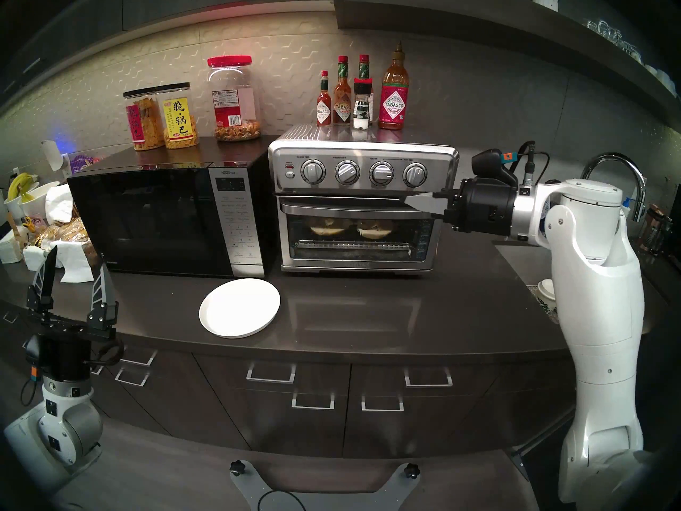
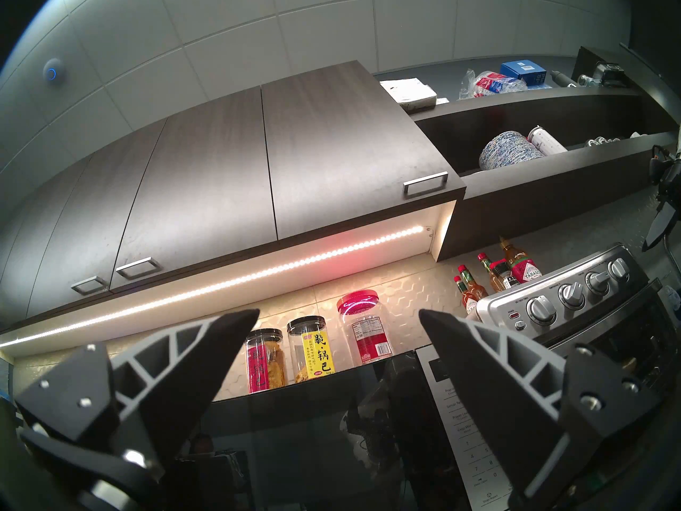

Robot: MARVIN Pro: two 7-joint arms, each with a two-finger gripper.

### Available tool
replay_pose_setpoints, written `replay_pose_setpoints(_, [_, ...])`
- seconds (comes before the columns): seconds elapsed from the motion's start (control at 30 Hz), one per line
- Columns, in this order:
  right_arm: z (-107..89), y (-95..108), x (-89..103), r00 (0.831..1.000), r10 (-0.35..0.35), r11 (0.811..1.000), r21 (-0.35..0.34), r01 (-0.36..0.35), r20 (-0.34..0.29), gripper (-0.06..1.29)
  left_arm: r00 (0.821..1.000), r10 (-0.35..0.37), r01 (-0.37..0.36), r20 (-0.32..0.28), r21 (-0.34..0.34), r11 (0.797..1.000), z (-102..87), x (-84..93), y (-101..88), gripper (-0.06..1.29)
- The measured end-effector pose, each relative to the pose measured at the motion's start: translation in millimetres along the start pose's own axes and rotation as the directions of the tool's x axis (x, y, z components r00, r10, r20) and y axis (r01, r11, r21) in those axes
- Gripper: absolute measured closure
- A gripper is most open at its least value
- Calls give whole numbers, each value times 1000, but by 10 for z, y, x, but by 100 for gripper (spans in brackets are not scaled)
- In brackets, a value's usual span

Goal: Open the oven and place the bagel inside on the rack

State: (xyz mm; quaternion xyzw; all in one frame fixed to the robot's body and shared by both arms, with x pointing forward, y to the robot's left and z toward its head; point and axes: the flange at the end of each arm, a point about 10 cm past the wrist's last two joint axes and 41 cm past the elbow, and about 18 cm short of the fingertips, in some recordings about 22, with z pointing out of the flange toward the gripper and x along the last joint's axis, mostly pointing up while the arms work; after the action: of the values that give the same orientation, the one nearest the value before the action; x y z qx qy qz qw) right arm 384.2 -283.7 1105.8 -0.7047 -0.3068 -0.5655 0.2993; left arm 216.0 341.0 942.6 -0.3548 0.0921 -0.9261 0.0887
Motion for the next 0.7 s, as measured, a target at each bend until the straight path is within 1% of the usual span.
replay_pose_setpoints(0.33, [-256, -56, -113, 999, 31, 999, -20, -31, -29, 125, 1000, 0, 0, 0, 0, 1000, 0, 0, 0, 1])
replay_pose_setpoints(0.5, [-428, -34, -262, 995, 80, 995, -49, -83, -56, 125, 1000, 0, 0, 0, 0, 1000, 0, 0, 1, 1])
replay_pose_setpoints(0.57, [-459, -26, -294, 994, 90, 994, -56, -94, -61, 125, 1000, 0, 0, 0, 0, 1000, 0, 0, 1, 1])
replay_pose_setpoints(0.7, [-603, -2, -450, 987, 138, 986, -85, -145, -84, 125, 1000, 0, 0, 0, 0, 1000, 0, 0, 1, 1])
